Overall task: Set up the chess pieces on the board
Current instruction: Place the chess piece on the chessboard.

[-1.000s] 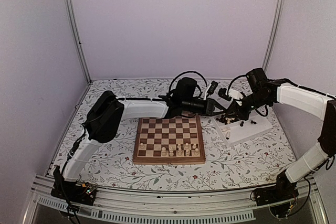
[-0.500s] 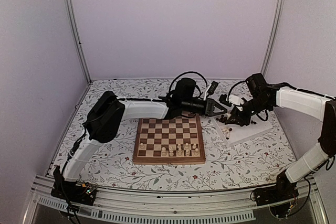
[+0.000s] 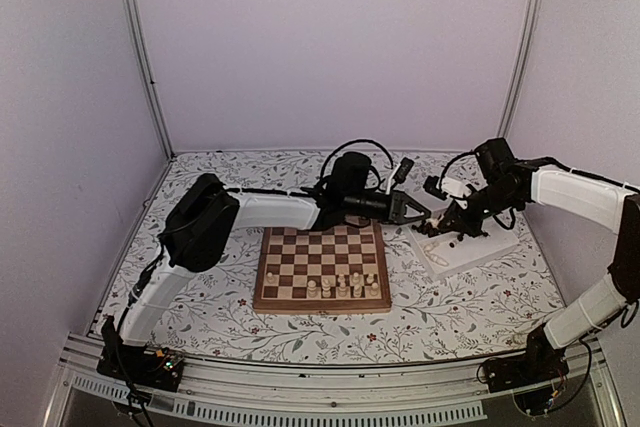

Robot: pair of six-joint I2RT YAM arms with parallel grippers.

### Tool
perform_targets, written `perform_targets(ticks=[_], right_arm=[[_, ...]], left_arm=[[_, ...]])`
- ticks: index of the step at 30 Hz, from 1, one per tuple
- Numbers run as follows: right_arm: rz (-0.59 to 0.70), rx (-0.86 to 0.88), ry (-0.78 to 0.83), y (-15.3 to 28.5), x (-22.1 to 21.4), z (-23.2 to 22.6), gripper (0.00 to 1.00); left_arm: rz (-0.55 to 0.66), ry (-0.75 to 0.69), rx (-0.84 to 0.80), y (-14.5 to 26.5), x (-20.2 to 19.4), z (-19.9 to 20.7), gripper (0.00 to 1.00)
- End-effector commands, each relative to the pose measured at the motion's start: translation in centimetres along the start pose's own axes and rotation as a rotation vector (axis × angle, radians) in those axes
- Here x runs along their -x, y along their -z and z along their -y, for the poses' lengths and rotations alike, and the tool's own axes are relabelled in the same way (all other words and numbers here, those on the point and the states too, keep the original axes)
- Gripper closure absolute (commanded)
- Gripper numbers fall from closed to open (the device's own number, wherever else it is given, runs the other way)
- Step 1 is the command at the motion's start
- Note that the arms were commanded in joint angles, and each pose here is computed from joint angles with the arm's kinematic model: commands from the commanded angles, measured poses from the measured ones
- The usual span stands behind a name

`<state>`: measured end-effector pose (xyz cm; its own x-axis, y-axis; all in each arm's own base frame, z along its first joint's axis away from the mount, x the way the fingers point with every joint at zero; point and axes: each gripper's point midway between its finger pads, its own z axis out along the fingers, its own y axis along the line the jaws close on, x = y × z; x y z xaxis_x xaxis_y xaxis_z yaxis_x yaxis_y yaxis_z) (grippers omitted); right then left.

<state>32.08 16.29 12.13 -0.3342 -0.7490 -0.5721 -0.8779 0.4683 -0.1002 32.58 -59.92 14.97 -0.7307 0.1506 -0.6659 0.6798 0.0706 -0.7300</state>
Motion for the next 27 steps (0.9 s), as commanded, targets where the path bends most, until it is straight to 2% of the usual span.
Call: perform_targets(ticks=[1,5,10,15,19,23,27], right_arm=[[0.005,0.018,-0.017,0.3,-1.0,-0.6,0.95],[0.024,0.054,-0.058,-0.1,-2.1,-1.1,0.96],[0.072,0.04,-0.097,-0.5,-2.4,-1.0,0.96],[0.103,0.013,-0.114,-1.1,-2.2,-0.4,0.96],[0.113,0.0,-0.119,-1.2,-1.8,0.2,0.95],[0.108,-0.002,-0.122,-1.6,-2.0,0.3,0.95],[0.096,-0.001,-0.119,-1.9,-2.4,0.2,0.94]], left_arm=[[0.052,-0.021,0.001,1.8,2.0,0.8,1.0],[0.07,-0.055,0.048,4.8,3.3,1.3,1.0],[0.012,-0.173,0.255,10.8,3.5,2.6,1.0],[-0.149,-0.319,0.554,18.0,1.2,3.8,1.0],[-0.266,-0.342,0.731,23.6,-2.1,4.0,1.0],[-0.341,-0.333,0.831,27.4,-5.3,4.6,1.0],[-0.373,-0.317,0.844,28.9,-8.2,5.3,1.0]])
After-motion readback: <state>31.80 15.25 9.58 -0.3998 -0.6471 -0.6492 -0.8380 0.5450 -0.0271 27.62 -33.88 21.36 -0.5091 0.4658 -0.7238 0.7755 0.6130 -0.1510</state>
